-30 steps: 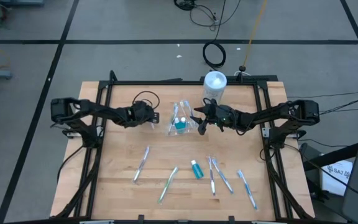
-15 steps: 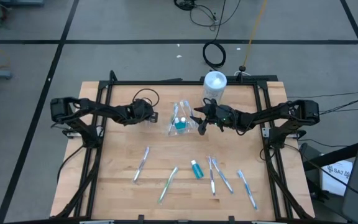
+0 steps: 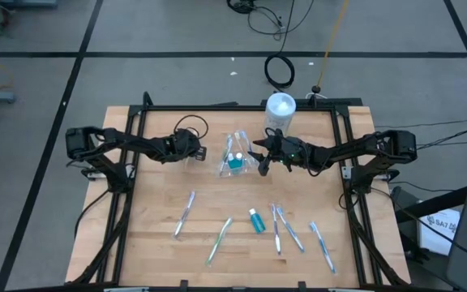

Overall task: Pick & Place toothbrushing station
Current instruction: Put the orange toothbrush into the transparent organizer

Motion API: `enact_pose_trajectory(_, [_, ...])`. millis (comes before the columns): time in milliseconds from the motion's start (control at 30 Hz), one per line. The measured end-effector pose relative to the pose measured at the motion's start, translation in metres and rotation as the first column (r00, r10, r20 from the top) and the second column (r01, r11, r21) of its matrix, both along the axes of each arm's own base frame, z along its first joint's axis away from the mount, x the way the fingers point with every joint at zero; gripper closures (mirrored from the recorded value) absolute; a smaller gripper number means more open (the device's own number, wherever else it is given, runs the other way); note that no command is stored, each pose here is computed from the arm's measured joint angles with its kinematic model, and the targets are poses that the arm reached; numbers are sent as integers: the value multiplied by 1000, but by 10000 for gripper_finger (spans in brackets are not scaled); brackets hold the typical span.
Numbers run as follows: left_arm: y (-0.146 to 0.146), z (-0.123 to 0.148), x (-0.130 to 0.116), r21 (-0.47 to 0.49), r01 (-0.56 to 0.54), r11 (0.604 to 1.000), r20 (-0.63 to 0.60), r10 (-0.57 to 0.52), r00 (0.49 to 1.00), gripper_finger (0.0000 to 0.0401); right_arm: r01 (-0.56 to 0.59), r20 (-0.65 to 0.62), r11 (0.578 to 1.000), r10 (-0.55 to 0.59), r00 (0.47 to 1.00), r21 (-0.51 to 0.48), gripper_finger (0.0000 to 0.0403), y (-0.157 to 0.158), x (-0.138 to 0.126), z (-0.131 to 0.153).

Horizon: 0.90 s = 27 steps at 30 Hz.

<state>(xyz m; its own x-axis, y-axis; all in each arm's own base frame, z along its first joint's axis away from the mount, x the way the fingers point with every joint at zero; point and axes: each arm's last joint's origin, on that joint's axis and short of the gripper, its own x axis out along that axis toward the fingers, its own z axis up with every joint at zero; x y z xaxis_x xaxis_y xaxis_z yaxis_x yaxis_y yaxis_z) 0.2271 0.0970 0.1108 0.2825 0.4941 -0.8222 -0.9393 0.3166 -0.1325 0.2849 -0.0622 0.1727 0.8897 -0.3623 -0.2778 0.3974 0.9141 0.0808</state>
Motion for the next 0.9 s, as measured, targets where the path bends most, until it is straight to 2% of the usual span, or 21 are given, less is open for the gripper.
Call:
enact_pose_trajectory(100, [0,0,1,7,20,1000,-3,-20,1000,392,0,0,1000,0,1000,0,190,0,0,0])
enact_pose_trajectory(300, [-5,7,3,13,69,998,33,-69,997,379,0,0,1000,0,1000,0,190,0,0,0])
enact_pose_trajectory(400, [-9,16,4,28,88,996,63,-90,994,391,0,0,1000,0,1000,0,190,0,0,0])
enact_pose_trajectory(733, [-33,58,5,200,164,966,179,-201,963,395,0,0,1000,0,1000,0,190,0,0,0])
enact_pose_trajectory(900, [-49,81,10,312,225,923,277,-315,908,390,0,-1,1000,0,1000,0,190,0,0,0])
